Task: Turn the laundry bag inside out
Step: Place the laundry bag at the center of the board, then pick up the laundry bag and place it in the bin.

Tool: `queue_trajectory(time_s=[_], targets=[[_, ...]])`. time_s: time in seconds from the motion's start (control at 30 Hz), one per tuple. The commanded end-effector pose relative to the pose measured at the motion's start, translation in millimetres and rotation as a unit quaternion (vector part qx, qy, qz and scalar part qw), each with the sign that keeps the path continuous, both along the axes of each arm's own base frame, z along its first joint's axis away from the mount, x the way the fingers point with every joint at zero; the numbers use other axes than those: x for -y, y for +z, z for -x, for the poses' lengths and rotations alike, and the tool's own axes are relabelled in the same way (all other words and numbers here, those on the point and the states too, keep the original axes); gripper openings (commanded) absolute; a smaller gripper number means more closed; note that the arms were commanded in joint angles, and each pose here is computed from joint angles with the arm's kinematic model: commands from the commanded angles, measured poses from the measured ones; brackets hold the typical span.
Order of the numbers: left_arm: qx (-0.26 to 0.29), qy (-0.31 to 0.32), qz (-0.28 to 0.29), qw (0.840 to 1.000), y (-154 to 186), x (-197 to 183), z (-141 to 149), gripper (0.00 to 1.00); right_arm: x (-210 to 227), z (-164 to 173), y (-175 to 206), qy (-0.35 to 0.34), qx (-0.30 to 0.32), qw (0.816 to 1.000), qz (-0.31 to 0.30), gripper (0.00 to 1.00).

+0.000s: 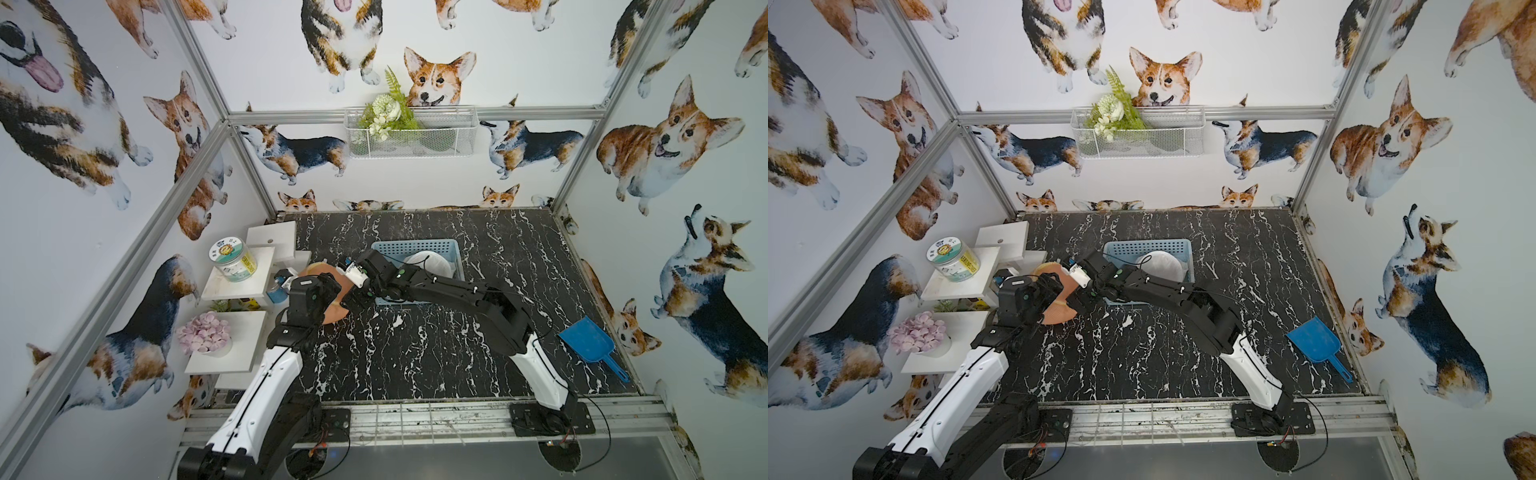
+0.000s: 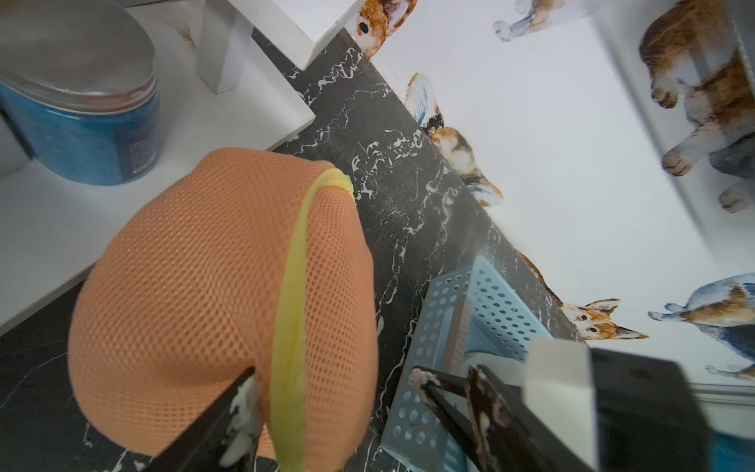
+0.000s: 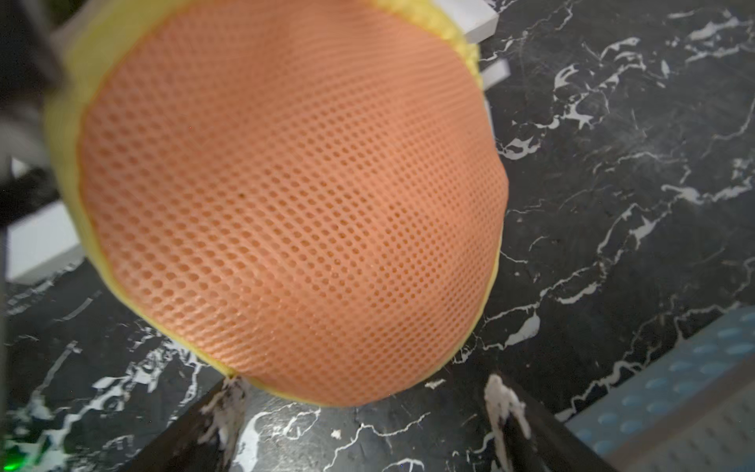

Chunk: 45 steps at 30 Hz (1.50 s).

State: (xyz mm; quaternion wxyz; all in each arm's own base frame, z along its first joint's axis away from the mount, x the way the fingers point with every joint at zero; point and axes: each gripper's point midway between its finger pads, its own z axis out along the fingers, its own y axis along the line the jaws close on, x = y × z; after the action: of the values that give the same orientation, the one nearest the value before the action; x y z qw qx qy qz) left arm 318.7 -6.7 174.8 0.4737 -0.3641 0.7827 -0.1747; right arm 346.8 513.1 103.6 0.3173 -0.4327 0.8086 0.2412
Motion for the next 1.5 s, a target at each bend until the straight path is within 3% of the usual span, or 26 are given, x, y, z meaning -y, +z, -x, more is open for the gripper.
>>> queue_trajectory(time_s=[0.0,0.3,0.53,0.63,0.73,0.9,1.07,1.3,1.47], targets=[[0.019,0.003,0.001,1.000,17,-1,-4,0.82,16,-1,-27,-0.025,-0.022,0.998,0.048,0.92],[0.045,-0.009,0.014,0.999,37,5,-6,0.81,29,5,0,-0.022,0.008,1.000,0.014,0.96],[0.113,-0.107,0.008,0.988,98,42,-31,0.81,67,-11,114,-0.082,0.098,0.985,-0.118,1.00],[0.107,-0.166,0.015,0.980,101,69,-43,0.81,98,-30,134,-0.135,0.084,0.977,-0.141,1.00],[0.086,-0.244,0.019,0.966,94,110,-55,0.81,135,-47,128,-0.157,0.034,0.978,-0.136,1.00],[0.064,-0.365,0.044,0.928,77,174,-58,0.81,226,-77,78,-0.236,-0.078,0.963,-0.106,0.80],[0.027,-0.422,0.048,0.905,53,204,-53,0.81,270,-93,40,-0.260,-0.064,0.963,-0.011,0.82],[-0.002,-0.429,0.034,0.903,36,201,-46,0.81,306,-125,31,-0.298,-0.036,0.954,0.015,0.83],[-0.009,-0.435,0.035,0.900,29,202,-43,0.81,299,-131,0,-0.271,-0.075,0.958,0.048,0.80]])
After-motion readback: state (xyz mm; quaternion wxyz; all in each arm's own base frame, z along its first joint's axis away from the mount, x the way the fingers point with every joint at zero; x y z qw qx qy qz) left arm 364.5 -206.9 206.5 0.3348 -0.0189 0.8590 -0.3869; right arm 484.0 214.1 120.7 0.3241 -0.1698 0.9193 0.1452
